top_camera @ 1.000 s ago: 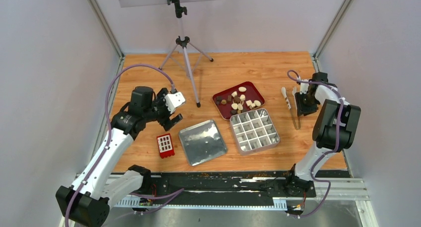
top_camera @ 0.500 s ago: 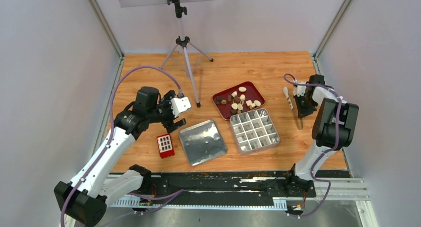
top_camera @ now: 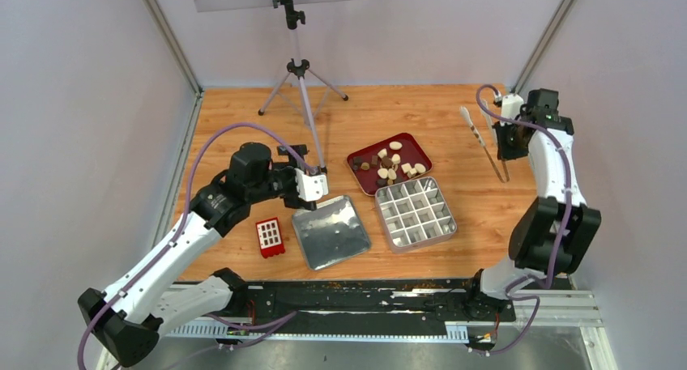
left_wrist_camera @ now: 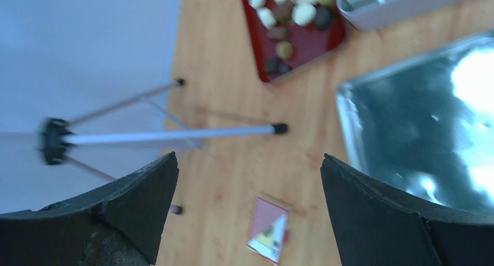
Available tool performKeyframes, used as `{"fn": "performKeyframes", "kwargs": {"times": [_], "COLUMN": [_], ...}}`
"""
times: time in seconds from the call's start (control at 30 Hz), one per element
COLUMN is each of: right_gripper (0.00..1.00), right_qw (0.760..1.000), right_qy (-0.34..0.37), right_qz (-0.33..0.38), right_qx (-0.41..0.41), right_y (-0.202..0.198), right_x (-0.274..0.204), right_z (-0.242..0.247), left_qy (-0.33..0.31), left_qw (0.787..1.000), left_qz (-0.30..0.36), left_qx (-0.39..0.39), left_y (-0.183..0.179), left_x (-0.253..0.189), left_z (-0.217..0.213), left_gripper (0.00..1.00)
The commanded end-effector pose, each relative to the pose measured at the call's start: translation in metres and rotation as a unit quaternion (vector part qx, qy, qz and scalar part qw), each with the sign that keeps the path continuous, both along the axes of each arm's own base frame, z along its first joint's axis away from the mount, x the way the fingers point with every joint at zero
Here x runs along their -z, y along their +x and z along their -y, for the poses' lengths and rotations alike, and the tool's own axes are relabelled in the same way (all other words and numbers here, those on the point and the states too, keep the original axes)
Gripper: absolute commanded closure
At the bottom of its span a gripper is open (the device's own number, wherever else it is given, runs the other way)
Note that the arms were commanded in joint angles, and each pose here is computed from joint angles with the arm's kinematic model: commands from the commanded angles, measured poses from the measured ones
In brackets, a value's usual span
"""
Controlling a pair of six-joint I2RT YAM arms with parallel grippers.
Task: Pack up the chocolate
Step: Pick up the clamp from the center of the board.
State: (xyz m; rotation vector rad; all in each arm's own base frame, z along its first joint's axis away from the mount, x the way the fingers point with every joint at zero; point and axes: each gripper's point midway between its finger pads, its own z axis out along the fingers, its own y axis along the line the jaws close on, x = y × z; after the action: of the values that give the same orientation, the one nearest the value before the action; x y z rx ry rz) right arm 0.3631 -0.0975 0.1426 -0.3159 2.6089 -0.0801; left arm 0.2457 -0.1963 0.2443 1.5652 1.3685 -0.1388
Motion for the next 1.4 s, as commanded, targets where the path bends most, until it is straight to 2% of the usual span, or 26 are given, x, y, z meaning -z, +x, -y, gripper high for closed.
{"fn": "performKeyframes", "kwargs": {"times": [0.0, 0.1, 0.2, 0.33, 0.5, 0.57, 0.73, 0.87, 1.37], "right_gripper": [1.00, 1.00, 1.00, 1.00, 1.00, 1.00, 1.00, 1.00, 1.00], "right_qw": [0.990, 0.973, 0.957, 0.942, 0.934, 0.933, 0.927, 0.922, 0.913], "right_qy": [0.116, 0.176, 0.209, 0.238, 0.259, 0.267, 0.289, 0.306, 0.325], "right_qz": [0.001, -0.007, -0.026, -0.053, -0.065, -0.056, -0.067, -0.071, -0.074], "right_qx": [-0.083, -0.146, -0.198, -0.232, -0.239, -0.233, -0.228, -0.228, -0.234], "right_y": [-0.046, -0.077, -0.101, -0.114, -0.112, -0.107, -0.107, -0.107, -0.116], "right_x": [-0.054, -0.065, -0.065, -0.065, -0.072, -0.076, -0.076, -0.080, -0.084], "right_z": [-0.081, -0.134, -0.174, -0.201, -0.215, -0.220, -0.228, -0.233, -0.239], "left_qy": [-0.050, -0.027, -0.018, -0.041, 0.017, 0.052, 0.069, 0.111, 0.184], "left_qw": [0.977, 0.955, 0.920, 0.885, 0.885, 0.887, 0.869, 0.866, 0.856], "left_qz": [0.208, 0.279, 0.356, 0.402, 0.368, 0.367, 0.393, 0.366, 0.366], "left_qx": [0.022, 0.100, 0.162, 0.230, 0.286, 0.276, 0.294, 0.320, 0.314], "left_y": [0.021, 0.014, 0.006, -0.003, 0.007, 0.016, 0.018, 0.021, 0.044], "left_x": [-0.084, -0.097, -0.110, -0.122, -0.093, -0.087, -0.083, -0.066, -0.026], "left_z": [0.029, 0.065, 0.104, 0.141, 0.170, 0.179, 0.199, 0.207, 0.218], "left_gripper": [0.00, 0.00, 0.01, 0.06, 0.10, 0.14, 0.17, 0.19, 0.48]}}
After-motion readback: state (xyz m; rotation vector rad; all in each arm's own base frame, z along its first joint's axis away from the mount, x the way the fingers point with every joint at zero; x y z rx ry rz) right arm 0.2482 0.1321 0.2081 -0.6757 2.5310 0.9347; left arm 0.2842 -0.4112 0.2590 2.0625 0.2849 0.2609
